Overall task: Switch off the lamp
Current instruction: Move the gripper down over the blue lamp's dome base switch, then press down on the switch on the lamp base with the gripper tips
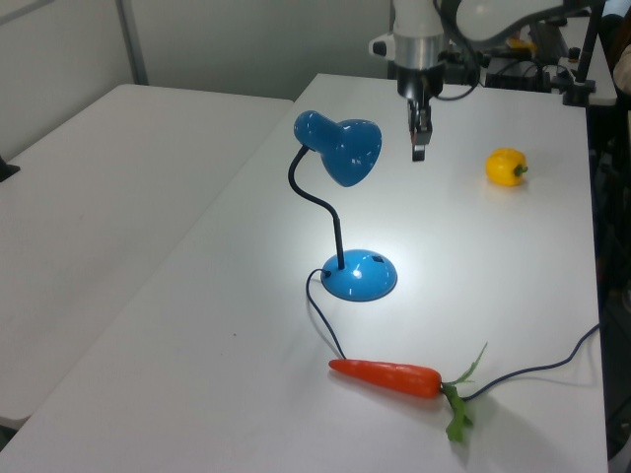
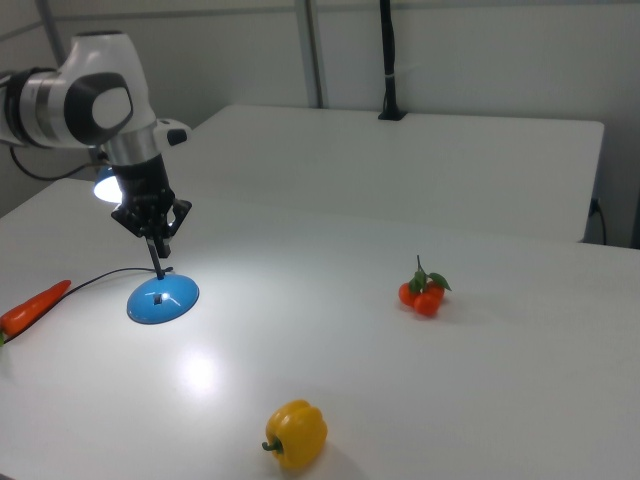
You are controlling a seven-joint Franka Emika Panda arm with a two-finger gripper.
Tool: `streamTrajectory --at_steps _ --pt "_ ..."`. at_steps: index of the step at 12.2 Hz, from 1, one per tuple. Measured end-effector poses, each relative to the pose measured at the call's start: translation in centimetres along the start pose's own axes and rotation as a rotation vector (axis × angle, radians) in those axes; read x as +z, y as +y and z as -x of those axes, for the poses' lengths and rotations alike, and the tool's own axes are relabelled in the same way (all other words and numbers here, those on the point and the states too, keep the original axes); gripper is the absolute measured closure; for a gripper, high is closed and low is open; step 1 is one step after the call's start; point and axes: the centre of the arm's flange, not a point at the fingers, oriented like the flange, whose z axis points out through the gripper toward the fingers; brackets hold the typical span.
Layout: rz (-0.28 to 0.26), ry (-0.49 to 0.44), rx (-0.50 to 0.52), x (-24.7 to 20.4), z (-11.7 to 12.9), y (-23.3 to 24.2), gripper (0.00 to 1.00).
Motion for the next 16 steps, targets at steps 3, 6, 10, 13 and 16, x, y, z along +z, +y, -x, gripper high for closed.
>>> streamTrajectory --at_steps 3,6,10,13,16 --pt "0.006 0.038 -0.042 4.1 -1.5 -2.2 0.99" --pt "0.006 0.046 -0.069 6.9 -2.4 -3.7 0.99" --pt "0.004 0.065 -0.097 9.6 -3.1 -5.2 0.99" --pt "-0.001 0.077 -0.120 11.9 -3.0 -6.6 0.99" --pt "-0.004 0.090 -0.133 13.0 -3.4 -7.4 0.99"
